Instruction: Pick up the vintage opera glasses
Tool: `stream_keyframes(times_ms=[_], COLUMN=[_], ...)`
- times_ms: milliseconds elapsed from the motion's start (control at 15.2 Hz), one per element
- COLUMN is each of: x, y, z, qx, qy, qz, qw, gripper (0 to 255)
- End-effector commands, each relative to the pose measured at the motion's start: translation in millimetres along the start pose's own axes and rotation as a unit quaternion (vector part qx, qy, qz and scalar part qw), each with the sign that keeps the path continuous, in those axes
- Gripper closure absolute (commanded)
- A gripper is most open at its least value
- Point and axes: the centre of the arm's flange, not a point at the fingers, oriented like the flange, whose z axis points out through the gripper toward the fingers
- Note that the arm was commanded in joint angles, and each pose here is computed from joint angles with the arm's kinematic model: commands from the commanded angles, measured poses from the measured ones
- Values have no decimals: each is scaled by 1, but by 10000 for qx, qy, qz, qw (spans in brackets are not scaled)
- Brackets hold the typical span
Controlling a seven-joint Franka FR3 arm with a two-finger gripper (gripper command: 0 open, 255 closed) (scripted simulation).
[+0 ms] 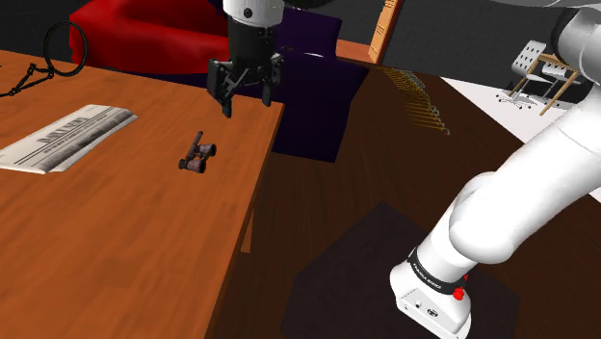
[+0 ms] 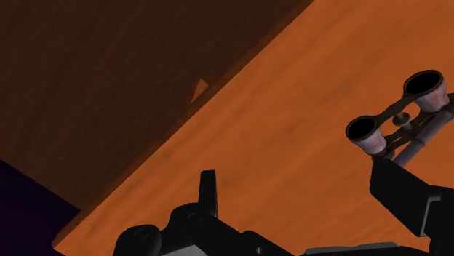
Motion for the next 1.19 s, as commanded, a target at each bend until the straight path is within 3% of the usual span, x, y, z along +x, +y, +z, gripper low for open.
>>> stream_keyframes(times_ms=[0,396,990,1056,1122], x=[4,25,20,21,21], y=[-30,-105,-107,-107,-107], z=[11,37,77,77,77], qx=[-68,-274,-274,-274,-274], qy=[-35,-140,-140,-140,-140], qz=[-15,-86,-86,-87,-87], qw=[10000,9995,9995,9995,9995], gripper=[0,0,0,255,255])
